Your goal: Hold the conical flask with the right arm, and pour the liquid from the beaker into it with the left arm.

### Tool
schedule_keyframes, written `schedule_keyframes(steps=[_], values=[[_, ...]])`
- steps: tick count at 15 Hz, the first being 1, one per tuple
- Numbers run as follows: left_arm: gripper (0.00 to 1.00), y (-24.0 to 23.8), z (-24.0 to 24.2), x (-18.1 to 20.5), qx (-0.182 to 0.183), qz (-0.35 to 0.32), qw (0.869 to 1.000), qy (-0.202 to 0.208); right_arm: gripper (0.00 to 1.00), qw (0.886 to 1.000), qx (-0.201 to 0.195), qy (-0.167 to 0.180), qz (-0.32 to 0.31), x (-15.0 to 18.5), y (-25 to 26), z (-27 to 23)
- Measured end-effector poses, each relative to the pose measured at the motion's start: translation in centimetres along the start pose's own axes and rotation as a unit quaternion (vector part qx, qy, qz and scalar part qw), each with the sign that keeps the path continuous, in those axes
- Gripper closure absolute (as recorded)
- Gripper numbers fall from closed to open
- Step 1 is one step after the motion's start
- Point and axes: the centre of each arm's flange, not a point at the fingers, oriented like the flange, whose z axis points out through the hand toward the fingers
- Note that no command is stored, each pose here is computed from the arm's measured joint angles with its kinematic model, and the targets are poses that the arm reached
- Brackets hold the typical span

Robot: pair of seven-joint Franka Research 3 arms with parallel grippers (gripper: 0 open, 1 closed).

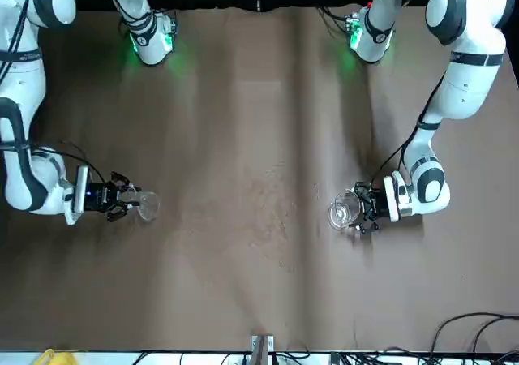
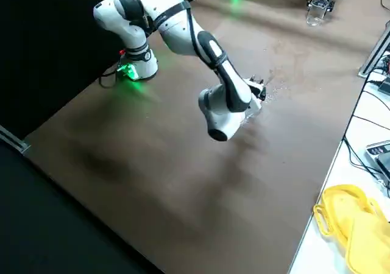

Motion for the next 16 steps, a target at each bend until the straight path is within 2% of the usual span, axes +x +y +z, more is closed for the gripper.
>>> schedule_keyframes(steps=[7,10,13,16], values=[[0.00,-0.1,2.7,0.9,0.010,0.006,1.000,0.019,0.61,0.999,-0.028,-0.013,0.015,2.4,-0.2,9.5],[0.00,-0.1,2.8,0.7,0.011,0.023,1.000,0.018,0.61,0.999,-0.034,-0.005,0.025,2.8,-0.8,13.0],[0.01,0.1,2.8,0.5,0.011,0.030,0.999,0.018,0.61,0.998,-0.050,-0.010,0.032,2.9,-0.8,15.4],[0.00,0.1,3.2,0.3,0.018,0.028,0.999,0.024,0.61,0.997,-0.072,0.005,0.041,3.4,-0.6,19.3]])
